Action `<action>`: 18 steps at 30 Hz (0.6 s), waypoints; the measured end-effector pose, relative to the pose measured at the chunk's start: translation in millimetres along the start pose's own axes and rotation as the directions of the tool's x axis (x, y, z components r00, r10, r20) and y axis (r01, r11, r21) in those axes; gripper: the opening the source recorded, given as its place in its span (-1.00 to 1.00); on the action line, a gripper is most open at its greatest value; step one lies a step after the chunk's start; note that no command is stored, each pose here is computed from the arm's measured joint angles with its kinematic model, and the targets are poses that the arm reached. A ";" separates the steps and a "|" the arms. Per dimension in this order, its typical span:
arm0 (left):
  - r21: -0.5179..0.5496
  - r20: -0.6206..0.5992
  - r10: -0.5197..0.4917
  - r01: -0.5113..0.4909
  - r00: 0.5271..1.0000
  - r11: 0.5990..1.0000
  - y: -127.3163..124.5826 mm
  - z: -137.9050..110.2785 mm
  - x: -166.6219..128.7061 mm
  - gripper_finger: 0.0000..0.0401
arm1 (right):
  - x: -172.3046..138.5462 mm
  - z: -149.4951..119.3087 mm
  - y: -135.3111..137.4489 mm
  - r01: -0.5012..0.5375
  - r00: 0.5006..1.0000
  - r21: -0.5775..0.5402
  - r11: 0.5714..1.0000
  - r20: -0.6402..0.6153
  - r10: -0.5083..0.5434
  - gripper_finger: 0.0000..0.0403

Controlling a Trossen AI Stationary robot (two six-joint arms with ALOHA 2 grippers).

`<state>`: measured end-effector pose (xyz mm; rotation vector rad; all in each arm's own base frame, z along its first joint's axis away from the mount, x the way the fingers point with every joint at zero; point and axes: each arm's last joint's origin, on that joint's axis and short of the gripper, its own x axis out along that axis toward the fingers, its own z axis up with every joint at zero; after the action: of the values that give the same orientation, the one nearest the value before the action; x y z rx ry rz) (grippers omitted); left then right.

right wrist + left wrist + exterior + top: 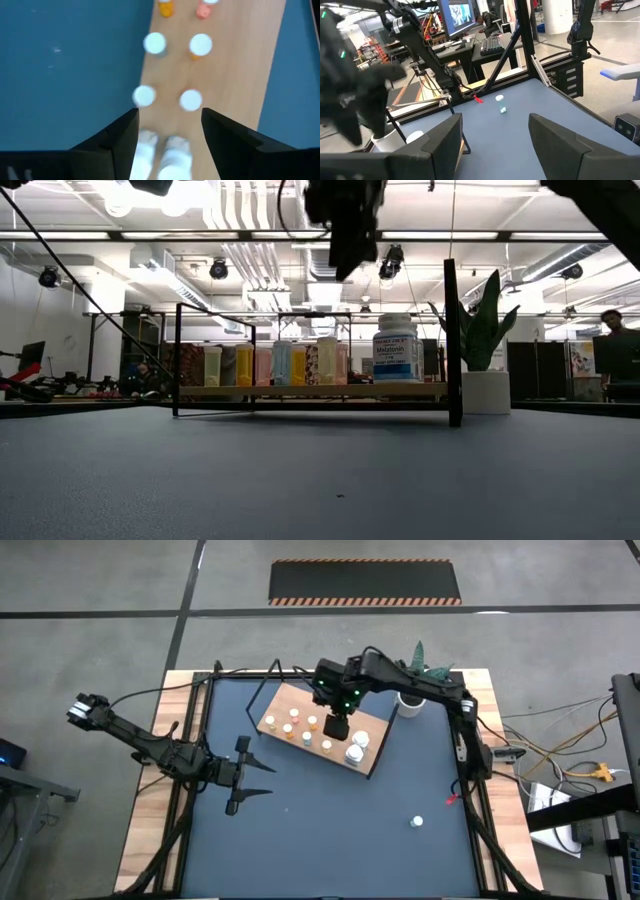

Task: Pick and place medicine bottles onto shelf by color
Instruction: Put the blue pill bottle on the shelf

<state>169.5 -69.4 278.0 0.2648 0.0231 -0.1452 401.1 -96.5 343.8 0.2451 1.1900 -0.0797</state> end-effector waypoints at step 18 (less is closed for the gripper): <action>-0.045 0.118 0.031 -0.026 0.993 0.999 0.7 9.9 5.7 0.06 | -25.3 -85.2 158.6 -0.011 0.955 -0.280 0.960 0.282 0.094 0.02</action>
<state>175.3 -72.1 287.5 0.2131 -0.0952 -0.1319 344.3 75.3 360.8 0.0168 0.8848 0.0952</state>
